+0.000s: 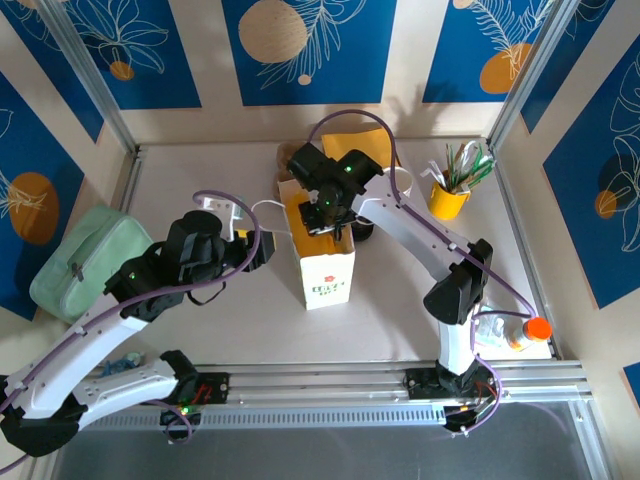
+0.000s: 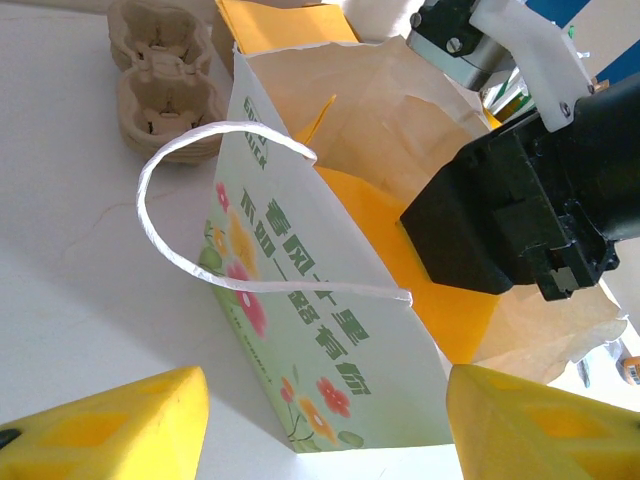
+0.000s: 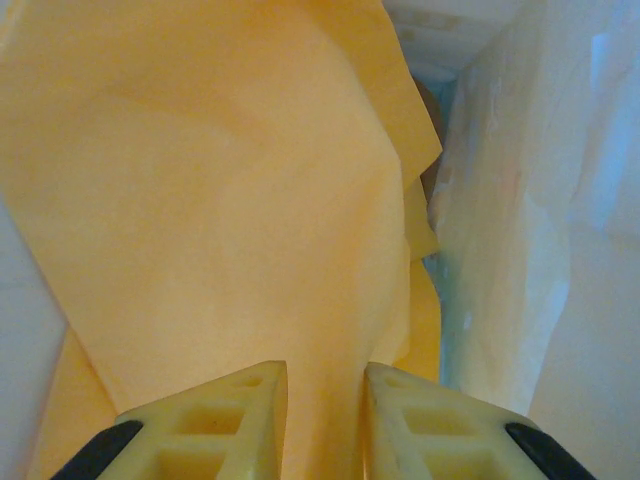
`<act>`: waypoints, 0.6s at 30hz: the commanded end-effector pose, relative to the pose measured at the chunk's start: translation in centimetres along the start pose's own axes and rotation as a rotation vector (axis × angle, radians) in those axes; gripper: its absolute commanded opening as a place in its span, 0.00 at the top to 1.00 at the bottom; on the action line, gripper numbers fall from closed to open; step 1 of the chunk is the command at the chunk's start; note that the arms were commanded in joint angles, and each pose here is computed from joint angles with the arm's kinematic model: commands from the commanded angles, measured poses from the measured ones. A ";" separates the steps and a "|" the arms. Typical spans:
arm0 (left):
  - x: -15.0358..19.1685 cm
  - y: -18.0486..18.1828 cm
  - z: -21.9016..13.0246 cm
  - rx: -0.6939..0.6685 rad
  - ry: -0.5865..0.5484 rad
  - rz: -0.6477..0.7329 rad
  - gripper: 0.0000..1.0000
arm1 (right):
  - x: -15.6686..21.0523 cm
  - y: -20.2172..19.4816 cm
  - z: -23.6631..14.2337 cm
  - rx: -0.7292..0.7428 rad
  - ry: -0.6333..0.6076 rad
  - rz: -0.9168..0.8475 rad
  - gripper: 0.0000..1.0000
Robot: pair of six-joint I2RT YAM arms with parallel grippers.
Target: Pack the takeout coffee
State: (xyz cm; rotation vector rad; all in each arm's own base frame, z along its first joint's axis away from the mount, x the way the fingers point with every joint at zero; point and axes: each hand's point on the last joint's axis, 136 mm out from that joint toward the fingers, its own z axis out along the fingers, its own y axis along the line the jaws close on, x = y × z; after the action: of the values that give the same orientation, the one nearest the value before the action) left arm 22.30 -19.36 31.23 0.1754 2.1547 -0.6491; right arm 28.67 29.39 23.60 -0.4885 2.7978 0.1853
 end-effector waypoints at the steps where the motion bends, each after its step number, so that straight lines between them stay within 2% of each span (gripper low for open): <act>1: -0.3 -0.1 -0.4 0.008 -0.023 -0.009 0.36 | -1.3 0.8 -0.9 -0.061 -0.057 0.010 0.75; 8: -0.2 0.1 -0.4 0.002 -0.025 -0.006 0.36 | -3.6 1.6 0.2 -0.128 -0.101 0.044 0.76; 12: -0.2 0.2 -0.5 -0.002 -0.026 -0.004 0.35 | -3.9 1.5 1.7 -0.119 -0.073 0.054 0.72; 18: -0.1 0.4 -0.6 -0.007 -0.030 -0.004 0.35 | -3.3 1.4 3.6 -0.102 -0.029 0.055 0.71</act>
State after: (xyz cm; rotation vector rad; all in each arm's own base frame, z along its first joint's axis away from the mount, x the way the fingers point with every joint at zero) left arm 22.14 -18.99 31.32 0.1675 2.1450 -0.6468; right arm 32.29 31.99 21.62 -0.4324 2.7723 0.3181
